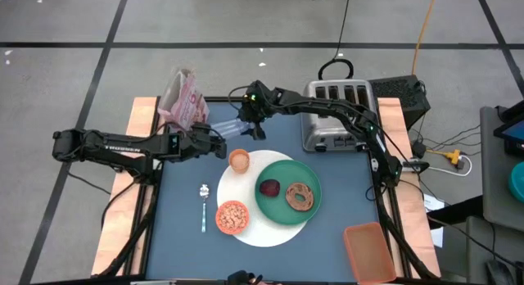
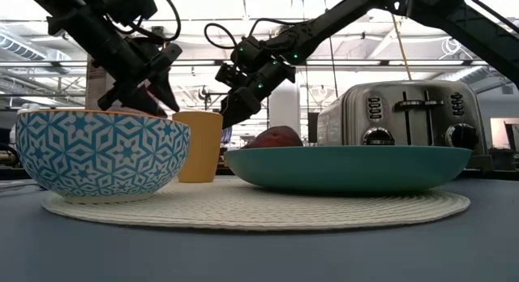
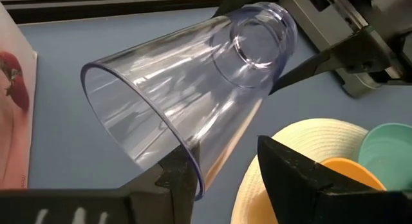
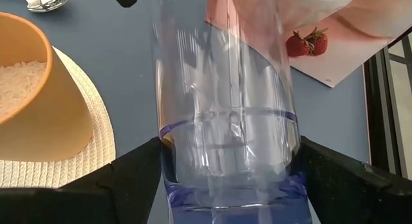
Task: Arrange a breakfast setting
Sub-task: Put the cup on the top of the white table mat
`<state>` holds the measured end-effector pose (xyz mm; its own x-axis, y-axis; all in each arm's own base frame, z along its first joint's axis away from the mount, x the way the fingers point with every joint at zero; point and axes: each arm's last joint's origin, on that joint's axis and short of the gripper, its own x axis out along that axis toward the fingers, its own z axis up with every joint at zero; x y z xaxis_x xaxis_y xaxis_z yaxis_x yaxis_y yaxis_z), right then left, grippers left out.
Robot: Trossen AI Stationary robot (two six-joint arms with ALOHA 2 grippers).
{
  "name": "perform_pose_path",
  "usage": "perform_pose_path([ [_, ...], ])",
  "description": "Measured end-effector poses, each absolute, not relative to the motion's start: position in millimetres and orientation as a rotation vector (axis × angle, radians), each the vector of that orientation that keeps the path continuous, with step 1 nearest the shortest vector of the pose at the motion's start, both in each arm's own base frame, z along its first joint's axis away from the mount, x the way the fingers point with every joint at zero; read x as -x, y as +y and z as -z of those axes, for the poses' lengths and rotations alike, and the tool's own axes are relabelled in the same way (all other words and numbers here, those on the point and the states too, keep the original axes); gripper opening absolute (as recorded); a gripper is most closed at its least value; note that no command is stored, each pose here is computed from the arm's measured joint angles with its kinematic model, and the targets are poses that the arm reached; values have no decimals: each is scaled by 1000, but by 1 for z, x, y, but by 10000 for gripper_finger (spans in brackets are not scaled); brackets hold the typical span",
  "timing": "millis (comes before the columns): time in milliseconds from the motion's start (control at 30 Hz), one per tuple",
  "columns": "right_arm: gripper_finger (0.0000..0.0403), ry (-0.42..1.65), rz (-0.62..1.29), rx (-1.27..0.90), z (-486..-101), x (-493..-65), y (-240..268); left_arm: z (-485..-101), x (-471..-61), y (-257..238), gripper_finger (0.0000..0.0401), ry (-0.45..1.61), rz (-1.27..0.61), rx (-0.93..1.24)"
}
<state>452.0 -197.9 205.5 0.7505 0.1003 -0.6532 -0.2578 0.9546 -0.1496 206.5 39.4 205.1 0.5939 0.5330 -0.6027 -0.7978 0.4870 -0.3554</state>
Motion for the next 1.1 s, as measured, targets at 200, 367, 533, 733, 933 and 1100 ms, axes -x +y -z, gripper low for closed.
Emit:
perform_pose_path([
  [200, 320, 698, -200, 237, -205, -452, -198, -205, -206, 39, 96, 452, -842, 657],
  [367, 320, 701, -210, 248, -204, -452, -197, -206, -208, 38, 43, 457, -806, 650],
  [533, 321, 702, -213, 258, -203, -452, -198, -209, -210, 39, 35, 430, -788, 634],
  [733, 349, 712, -200, 239, -203, -451, -198, -212, -212, 39, 31, 415, -774, 637],
  [933, 390, 760, -128, 222, -205, -449, -198, -211, -211, 40, 28, 414, -789, 637],
  [1100, 395, 829, -67, 232, -228, -434, -196, -211, -212, 39, 28, 429, -755, 649],
])
